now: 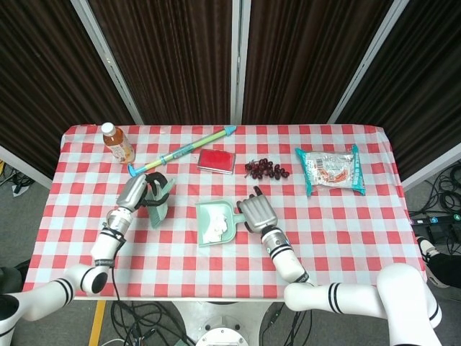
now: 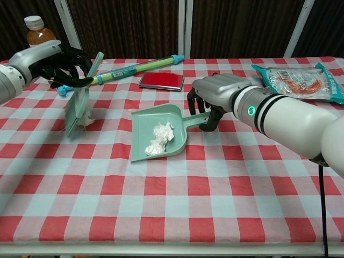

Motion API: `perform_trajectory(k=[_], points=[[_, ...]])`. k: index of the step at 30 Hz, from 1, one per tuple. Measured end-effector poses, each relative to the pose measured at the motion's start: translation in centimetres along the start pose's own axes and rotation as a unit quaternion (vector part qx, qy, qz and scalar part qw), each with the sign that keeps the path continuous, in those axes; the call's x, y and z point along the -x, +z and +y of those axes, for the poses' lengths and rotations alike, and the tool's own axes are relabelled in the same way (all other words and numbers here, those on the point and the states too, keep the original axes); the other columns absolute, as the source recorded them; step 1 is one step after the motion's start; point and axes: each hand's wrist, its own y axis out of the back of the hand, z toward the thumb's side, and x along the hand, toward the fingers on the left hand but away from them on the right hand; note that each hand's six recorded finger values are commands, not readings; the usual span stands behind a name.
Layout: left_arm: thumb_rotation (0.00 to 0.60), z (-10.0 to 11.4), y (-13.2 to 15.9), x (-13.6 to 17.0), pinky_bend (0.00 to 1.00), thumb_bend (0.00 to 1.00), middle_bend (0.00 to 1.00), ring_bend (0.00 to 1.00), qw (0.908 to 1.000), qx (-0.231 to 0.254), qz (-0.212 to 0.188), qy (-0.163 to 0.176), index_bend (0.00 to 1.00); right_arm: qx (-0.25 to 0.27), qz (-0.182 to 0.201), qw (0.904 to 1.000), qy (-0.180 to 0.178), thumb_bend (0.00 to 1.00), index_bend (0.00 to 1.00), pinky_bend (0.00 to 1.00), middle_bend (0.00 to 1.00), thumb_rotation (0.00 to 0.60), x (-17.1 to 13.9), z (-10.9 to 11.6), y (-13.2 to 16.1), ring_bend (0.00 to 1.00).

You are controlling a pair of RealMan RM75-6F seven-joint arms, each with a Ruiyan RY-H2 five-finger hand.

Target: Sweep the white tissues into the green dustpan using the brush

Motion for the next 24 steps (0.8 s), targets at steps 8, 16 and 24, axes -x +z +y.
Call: perform_trajectory(k=[8,16,24], points=[[0.600,-3.8,3.0,-0.3,0.84,0.48,0.56,0.60,0.9960,0.063,-0.042,-0.047,0.53,0.000,-0.001,1.0000,-0.001,0.34,0.70,0.09,0.59,0.600,0.4,-0.2,0.6,0.32],[0.600,-6.8,7.0,-0.5,0.84,0.48,0.56,0.60,0.9878,0.103,-0.086,-0.077,0.53,0.009,-0.006,0.9999,-0.005,0.34,0.70,0.09,0.59,0.600,0.6,0.0,0.6,0.32],[0.600,-8.8,9.0,-0.6,0.84,0.48,0.56,0.60,0.9841,0.106,-0.099,-0.102,0.53,0.023,-0.005,0.9997,-0.003,0.34,0.70,0.09,0.59,0.600,0.7,-0.3,0.7,0.32]])
